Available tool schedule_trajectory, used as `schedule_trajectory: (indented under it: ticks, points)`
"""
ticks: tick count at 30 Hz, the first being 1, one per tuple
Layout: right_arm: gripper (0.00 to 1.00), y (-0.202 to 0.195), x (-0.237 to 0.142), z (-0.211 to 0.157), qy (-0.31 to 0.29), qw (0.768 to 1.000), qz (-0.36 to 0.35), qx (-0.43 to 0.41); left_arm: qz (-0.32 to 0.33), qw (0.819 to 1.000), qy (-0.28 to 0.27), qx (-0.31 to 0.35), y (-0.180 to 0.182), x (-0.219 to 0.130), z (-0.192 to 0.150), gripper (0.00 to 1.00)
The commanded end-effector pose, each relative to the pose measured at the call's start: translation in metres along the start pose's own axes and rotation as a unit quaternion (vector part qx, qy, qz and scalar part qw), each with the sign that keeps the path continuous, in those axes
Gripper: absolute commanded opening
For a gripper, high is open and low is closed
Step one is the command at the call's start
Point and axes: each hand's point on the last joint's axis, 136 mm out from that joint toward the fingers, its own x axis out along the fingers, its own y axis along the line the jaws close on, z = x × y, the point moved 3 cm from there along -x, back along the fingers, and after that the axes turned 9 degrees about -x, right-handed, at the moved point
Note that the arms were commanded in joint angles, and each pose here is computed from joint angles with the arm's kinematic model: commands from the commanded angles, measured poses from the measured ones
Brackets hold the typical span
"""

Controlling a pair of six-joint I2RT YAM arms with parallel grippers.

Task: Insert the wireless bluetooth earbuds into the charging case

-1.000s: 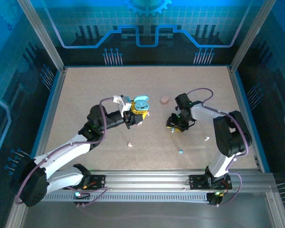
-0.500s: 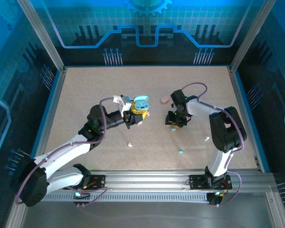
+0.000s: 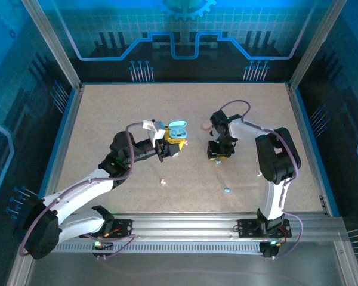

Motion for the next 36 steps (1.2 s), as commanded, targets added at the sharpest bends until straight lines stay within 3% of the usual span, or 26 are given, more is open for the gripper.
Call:
schedule_trajectory:
  ticks: [1, 36]
  points:
    - [0.39, 0.01, 0.001, -0.005, 0.03, 0.999, 0.017, -0.03, 0.005, 1.0, -0.015, 0.017, 0.0, -0.002, 0.011, 0.32]
    - [0.25, 0.005, 0.006, -0.013, 0.051, 0.998, -0.006, 0.023, 0.01, 1.0, -0.014, 0.011, 0.001, -0.004, 0.009, 0.32]
